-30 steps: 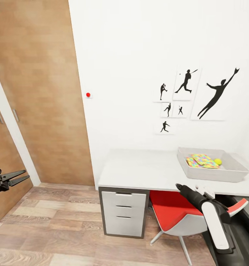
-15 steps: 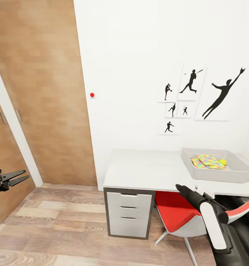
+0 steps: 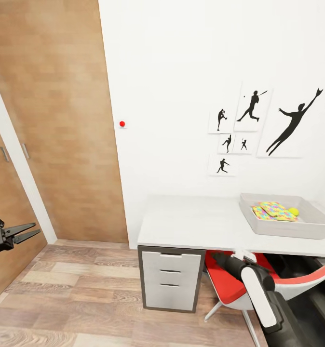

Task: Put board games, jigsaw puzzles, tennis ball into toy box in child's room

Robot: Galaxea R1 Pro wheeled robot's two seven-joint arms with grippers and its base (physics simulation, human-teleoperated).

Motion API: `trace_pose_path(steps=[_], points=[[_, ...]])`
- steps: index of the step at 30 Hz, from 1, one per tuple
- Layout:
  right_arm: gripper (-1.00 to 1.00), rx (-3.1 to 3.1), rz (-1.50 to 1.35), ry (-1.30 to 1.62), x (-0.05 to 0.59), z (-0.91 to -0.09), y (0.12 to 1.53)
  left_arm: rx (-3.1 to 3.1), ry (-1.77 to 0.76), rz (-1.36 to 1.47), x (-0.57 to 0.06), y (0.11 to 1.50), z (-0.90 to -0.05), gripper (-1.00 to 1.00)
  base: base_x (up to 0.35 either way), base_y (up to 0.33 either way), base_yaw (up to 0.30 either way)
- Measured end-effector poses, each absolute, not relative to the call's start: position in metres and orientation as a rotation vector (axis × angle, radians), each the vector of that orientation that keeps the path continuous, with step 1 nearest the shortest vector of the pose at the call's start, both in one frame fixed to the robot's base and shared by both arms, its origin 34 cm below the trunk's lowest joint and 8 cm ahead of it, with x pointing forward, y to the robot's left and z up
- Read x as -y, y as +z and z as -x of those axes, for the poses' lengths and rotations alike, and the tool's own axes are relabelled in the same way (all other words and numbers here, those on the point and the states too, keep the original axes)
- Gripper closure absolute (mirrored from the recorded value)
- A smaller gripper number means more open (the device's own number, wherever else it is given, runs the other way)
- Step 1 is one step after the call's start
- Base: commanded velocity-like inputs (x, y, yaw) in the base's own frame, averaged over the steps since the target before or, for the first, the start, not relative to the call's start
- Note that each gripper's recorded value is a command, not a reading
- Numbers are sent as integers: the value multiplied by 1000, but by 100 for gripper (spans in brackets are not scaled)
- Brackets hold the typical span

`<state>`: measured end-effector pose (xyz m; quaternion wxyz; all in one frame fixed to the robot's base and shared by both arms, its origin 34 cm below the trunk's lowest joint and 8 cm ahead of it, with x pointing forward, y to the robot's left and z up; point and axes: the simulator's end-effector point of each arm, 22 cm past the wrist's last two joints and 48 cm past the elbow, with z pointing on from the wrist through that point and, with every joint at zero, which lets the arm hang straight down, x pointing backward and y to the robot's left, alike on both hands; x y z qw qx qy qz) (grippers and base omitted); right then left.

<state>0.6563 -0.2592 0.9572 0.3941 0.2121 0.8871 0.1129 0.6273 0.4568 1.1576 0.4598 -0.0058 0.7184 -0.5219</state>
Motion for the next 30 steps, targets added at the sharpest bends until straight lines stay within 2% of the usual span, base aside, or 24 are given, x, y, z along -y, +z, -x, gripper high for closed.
trace_pose_path(steps=[10,13,18,30], points=[[-100,-2438,-312,360,182,-628,929,-1770,-1284,13,-457,1157,-627,-100,0,0,0],[-100,-2574,-282,333,169,-601,876,-1770,-1284,12,-456,1157,-627,-100,0,0,0],[-100,-2783,-332,238,175,-543,785,-1770,-1284,12,-456,1157,-627,-100,0,0,0],[-100,-2847,-473,-24,226,-474,697,-1855,-1232,44,-451,1131,-636,-100,0,0,0]])
